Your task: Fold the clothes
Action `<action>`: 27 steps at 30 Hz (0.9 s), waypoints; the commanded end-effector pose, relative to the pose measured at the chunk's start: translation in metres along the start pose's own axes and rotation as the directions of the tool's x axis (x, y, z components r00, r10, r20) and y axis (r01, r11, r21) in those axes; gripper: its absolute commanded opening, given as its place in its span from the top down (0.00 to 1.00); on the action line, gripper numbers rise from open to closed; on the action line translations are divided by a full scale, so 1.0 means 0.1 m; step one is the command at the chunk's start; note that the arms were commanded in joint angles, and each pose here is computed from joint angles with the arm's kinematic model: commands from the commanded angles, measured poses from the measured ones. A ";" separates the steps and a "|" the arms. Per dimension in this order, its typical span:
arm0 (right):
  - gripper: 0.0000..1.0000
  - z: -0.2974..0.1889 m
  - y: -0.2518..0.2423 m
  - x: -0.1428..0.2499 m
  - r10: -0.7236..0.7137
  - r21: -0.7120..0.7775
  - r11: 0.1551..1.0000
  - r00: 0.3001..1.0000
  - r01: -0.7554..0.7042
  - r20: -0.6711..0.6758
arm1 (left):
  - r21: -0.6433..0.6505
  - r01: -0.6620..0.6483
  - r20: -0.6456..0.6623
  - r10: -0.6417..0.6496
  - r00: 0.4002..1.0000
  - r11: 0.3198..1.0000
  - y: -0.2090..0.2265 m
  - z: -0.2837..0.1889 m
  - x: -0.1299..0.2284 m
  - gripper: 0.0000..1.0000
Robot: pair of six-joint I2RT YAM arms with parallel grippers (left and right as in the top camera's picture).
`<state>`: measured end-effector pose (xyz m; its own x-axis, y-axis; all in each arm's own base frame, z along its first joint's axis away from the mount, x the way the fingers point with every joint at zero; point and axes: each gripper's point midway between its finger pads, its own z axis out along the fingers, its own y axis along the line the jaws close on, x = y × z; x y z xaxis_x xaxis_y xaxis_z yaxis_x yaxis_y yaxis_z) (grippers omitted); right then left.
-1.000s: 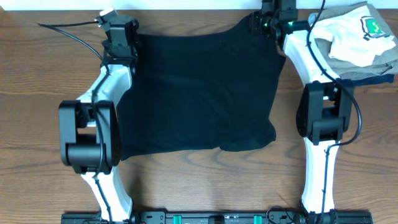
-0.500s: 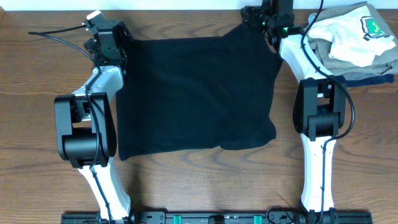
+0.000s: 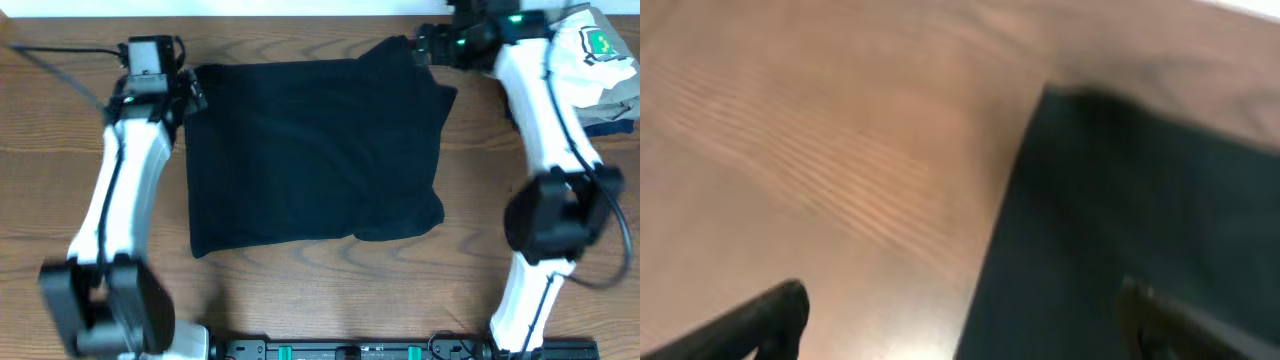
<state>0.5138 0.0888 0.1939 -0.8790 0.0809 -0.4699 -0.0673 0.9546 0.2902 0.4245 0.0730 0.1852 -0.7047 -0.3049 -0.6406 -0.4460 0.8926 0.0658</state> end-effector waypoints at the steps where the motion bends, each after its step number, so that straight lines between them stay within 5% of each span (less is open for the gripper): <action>1: 0.02 -0.28 0.09 0.10 -0.015 -0.015 1.000 1.000 0.014 -0.022 | 0.027 0.070 -0.049 -0.068 0.996 0.997 0.06 -0.31 0.13 0.02; 17: 0.13 -0.49 0.13 1.39 0.011 0.115 0.992 0.889 0.047 -0.458 | 0.007 0.062 -0.475 -0.051 0.879 0.998 0.31 -0.80 1.41 0.00; 27: 0.17 -0.43 0.01 2.21 0.111 0.175 0.984 0.865 -0.027 -0.490 | -0.069 0.114 -0.538 -0.133 0.832 0.991 0.49 -0.74 2.09 0.14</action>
<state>0.3137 0.1005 0.1196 -0.9975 -0.0286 0.0643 -0.0182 0.9874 0.1573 0.2235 0.0297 0.1197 -0.8436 -0.5190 -0.1377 -0.5291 0.8471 0.0489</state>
